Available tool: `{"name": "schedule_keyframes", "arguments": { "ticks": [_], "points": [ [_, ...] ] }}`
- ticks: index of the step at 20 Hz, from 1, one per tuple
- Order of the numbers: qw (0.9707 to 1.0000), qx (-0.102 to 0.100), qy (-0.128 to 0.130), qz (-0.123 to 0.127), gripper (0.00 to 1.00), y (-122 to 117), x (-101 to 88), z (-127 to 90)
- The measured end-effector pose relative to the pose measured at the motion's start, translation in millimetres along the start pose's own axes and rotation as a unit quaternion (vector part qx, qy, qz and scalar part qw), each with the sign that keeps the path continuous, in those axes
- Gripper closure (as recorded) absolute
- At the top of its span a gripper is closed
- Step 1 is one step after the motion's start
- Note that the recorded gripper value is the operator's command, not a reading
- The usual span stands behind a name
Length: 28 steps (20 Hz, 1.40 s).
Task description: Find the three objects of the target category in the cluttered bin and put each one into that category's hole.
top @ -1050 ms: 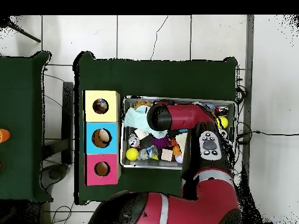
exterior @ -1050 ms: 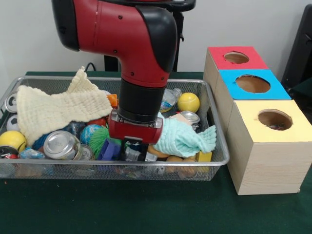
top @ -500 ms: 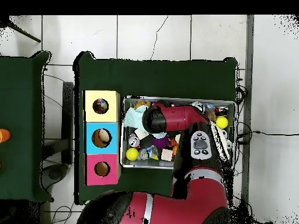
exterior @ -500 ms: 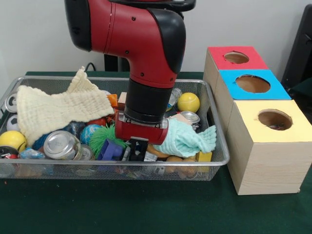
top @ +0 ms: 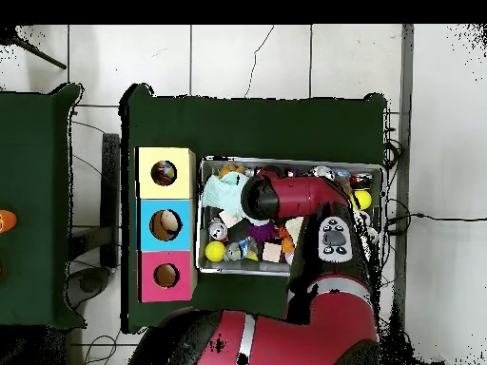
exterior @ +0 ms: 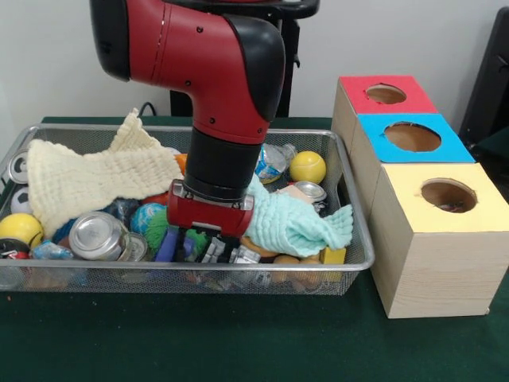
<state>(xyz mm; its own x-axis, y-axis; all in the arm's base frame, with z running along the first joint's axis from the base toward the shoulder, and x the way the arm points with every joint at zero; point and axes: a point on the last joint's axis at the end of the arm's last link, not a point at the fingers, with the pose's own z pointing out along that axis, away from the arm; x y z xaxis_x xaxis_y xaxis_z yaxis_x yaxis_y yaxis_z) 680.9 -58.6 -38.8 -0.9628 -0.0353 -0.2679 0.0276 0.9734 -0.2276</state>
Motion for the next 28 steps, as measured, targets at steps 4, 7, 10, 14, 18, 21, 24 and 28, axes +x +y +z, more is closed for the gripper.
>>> {"name": "schedule_keyframes", "arguments": {
  "ticks": [4,7,10,14,18,21,24,28],
  "points": [
    [1.0,0.003,0.0,0.0,0.0,-3,2.2,2],
    [1.0,0.003,0.0,-0.001,0.0,-3,3.1,3],
    [1.0,0.003,0.001,-0.001,0.0,-3,4.0,3],
    [1.0,0.004,0.001,0.001,0.0,-5,4.7,4],
    [0.9999,-0.001,-0.004,0.014,0.0,-15,5.5,10],
    [0.9995,-0.011,-0.003,0.029,0.0,-18,7.7,15],
    [0.9992,-0.016,-0.001,0.036,0.0,-20,9.1,17],
    [0.9989,-0.02,-0.003,0.043,0.0,-20,11.2,19]
  ]
}}
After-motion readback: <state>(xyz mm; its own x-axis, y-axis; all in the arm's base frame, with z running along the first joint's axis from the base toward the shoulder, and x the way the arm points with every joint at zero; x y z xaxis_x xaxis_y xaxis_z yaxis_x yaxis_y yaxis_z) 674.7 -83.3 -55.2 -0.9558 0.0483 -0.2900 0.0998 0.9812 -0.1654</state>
